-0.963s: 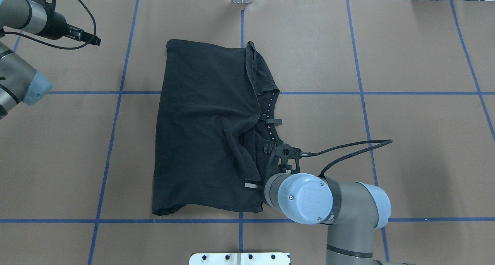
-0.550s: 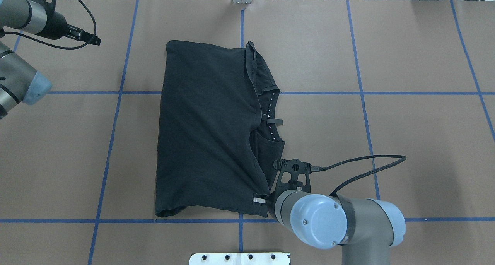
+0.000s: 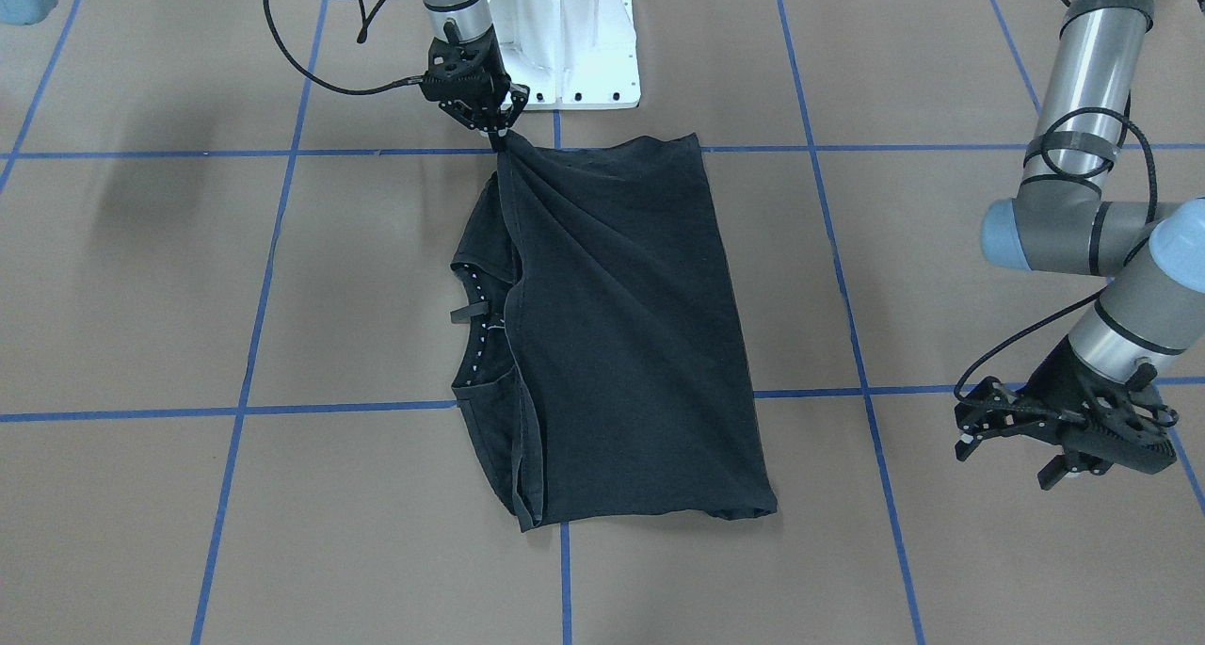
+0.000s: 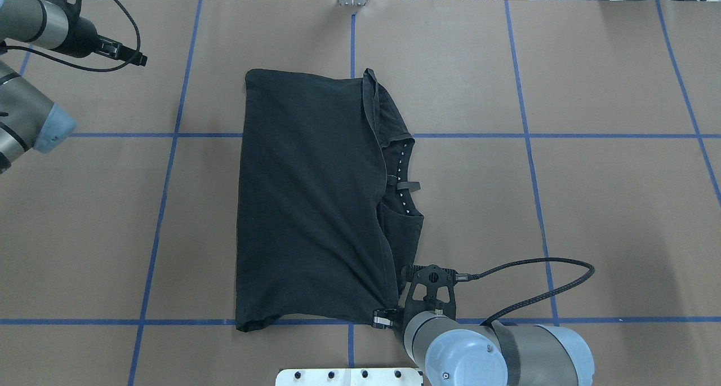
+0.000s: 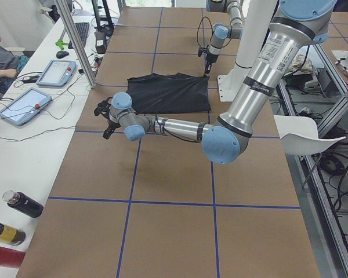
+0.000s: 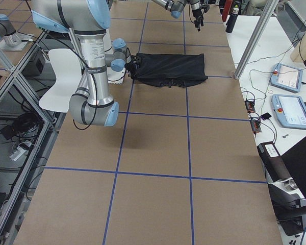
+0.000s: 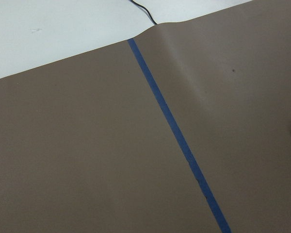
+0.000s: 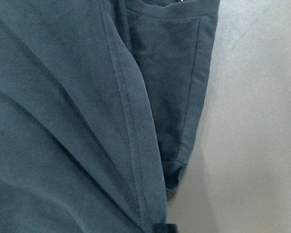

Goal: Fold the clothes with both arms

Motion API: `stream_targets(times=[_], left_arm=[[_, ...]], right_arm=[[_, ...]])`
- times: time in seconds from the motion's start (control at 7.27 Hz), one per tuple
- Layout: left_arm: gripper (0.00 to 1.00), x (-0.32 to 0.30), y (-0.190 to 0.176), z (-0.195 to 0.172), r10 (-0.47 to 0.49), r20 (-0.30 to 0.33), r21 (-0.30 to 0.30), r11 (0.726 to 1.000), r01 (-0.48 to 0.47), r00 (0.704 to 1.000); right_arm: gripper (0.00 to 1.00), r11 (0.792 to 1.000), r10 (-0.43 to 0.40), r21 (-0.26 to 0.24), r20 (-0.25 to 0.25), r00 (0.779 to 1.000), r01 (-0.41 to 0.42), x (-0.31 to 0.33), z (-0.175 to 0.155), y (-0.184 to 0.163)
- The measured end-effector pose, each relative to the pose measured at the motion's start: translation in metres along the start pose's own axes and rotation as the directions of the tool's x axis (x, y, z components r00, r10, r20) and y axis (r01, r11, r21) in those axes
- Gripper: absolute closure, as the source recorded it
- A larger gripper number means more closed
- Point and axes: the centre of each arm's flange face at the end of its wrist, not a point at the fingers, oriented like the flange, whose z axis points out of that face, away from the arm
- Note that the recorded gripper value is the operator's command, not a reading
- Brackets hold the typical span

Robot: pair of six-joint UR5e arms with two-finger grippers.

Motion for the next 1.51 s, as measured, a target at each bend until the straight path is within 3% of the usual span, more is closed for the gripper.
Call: stream_targets(times=[0.14, 0.41, 0.55, 0.83, 1.24, 1.51], left_arm=[[0.00, 0.000, 0.000, 0.000, 0.000, -0.001, 0.001, 1.000, 0.000, 1.000], [0.00, 0.008, -0.004, -0.007, -0.037, -0.013, 0.013, 0.999, 0.037, 0.999], [0.00, 0.020, -0.002, -0.015, -0.081, -0.037, 0.019, 0.996, 0.081, 0.996], [0.00, 0.075, 0.042, -0.036, -0.198, -0.128, -0.008, 0.980, 0.199, 0.972], [0.00, 0.211, 0.141, -0.081, -0.395, -0.262, -0.119, 0.919, 0.376, 0.881], [0.00, 0.296, 0.206, -0.086, -0.523, -0.273, -0.169, 0.852, 0.495, 0.807]], right_arm=[[0.00, 1.000, 0.004, 0.010, -0.001, 1.000, -0.004, 0.000, 0.000, -0.009], [0.00, 0.999, 0.031, 0.016, 0.007, 0.999, -0.031, -0.001, -0.008, -0.063], [0.00, 0.999, 0.044, 0.006, 0.014, 0.999, -0.044, 0.001, -0.015, -0.101], [0.00, 0.999, 0.042, -0.004, 0.017, 0.999, -0.042, 0.014, -0.029, -0.162], [0.00, 0.999, 0.031, -0.023, 0.019, 0.999, -0.031, 0.028, -0.040, -0.201], [0.00, 0.999, 0.030, -0.025, 0.020, 0.999, -0.030, 0.032, -0.042, -0.212]])
